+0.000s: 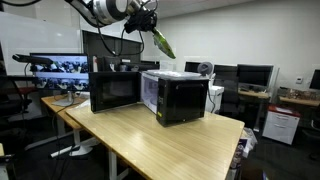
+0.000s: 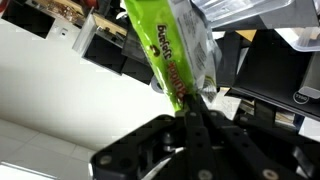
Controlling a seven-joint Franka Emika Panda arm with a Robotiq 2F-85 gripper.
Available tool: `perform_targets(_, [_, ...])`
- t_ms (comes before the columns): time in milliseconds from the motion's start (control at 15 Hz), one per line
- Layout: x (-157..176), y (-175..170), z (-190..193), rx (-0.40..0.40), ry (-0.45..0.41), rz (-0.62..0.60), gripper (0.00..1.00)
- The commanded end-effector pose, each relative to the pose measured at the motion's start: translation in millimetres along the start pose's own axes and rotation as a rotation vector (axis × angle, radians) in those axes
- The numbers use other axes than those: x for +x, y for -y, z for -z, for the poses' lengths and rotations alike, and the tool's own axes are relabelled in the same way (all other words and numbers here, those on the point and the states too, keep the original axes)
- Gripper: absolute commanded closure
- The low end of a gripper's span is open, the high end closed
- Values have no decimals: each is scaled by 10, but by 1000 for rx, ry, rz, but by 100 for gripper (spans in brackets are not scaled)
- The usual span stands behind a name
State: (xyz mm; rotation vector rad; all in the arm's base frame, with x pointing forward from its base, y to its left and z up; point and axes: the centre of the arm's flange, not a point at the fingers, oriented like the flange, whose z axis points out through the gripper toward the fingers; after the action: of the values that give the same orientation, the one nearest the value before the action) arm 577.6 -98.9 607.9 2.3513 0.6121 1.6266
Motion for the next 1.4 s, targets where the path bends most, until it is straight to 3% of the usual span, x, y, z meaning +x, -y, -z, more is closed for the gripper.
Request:
perform_targets(0, [-51, -259, -115, -44, 1, 21, 100])
perform_targets(533, [-579, -571, -600, -2, 68, -19, 100])
perform_targets(1333, [-666, -318, -1227, 130, 54, -34, 100])
